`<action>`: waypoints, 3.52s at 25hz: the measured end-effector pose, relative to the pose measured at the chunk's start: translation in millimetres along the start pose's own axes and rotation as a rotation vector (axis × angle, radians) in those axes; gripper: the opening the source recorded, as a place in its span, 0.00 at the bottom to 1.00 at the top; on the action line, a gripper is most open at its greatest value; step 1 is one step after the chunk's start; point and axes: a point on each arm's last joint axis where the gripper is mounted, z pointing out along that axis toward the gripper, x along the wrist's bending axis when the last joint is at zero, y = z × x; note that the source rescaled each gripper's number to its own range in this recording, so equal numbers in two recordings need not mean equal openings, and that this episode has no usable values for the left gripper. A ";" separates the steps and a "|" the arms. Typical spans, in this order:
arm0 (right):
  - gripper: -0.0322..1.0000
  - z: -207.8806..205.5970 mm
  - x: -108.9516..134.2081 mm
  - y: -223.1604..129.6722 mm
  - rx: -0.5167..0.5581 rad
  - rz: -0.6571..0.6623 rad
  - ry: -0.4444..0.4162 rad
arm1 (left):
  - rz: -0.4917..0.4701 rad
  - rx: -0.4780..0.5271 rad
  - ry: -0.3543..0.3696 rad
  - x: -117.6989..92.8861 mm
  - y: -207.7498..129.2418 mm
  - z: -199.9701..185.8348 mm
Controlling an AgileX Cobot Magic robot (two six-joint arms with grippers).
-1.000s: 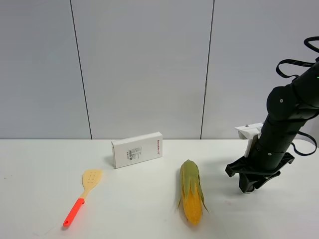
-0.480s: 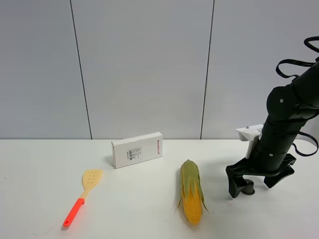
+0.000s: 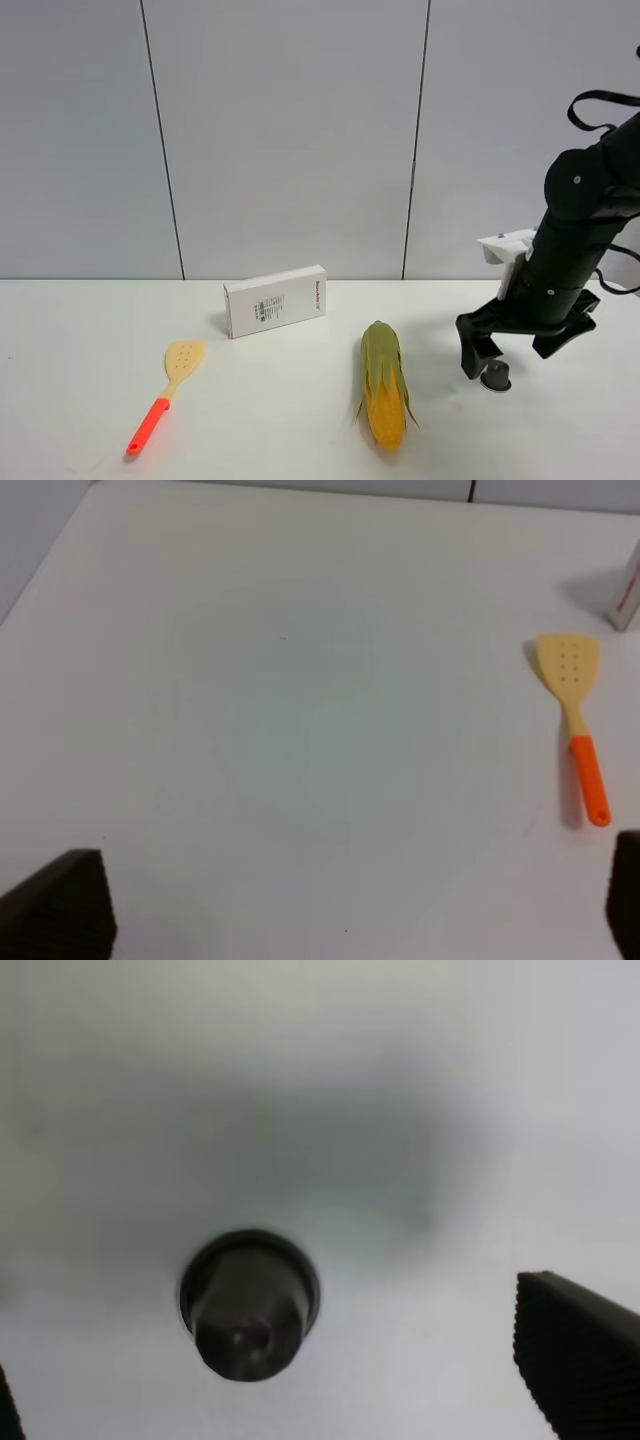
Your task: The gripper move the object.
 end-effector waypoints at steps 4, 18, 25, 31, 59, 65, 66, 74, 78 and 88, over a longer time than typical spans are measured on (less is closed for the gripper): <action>1.00 -28.3 -1.0 6.6 -0.075 0.000 -0.011 | 0.000 0.000 0.000 0.0 0.0 0.0; 1.00 -158.1 -3.8 4.6 -0.377 -0.042 -0.098 | 0.000 0.000 0.000 0.0 0.0 0.0; 1.00 -186.6 -8.9 -2.1 -0.449 -0.045 -0.143 | 0.000 0.000 0.000 0.0 0.0 0.0; 1.00 -212.5 -39.7 -17.0 -0.487 0.011 -0.254 | 0.000 0.000 0.000 0.0 0.0 0.0; 1.00 -365.9 27.4 -257.1 -0.829 0.235 -0.450 | 0.000 0.000 0.000 0.0 0.0 0.0; 1.00 -307.0 47.2 -291.3 -0.834 0.226 -0.330 | 0.000 0.000 0.000 0.0 0.0 0.0; 1.00 -295.4 47.7 -295.2 -0.819 0.227 -0.326 | 0.000 0.000 0.000 0.0 0.0 0.0; 1.00 -262.7 59.9 -301.0 -0.762 0.213 -0.169 | 0.001 0.000 0.001 0.1 0.0 0.0; 1.00 -249.9 57.7 -300.1 -0.721 0.195 -0.172 | 0.001 0.000 0.001 0.1 0.0 0.0; 1.00 -246.4 48.7 -301.3 -0.724 0.326 -0.222 | 0.001 0.000 0.001 0.1 0.0 0.0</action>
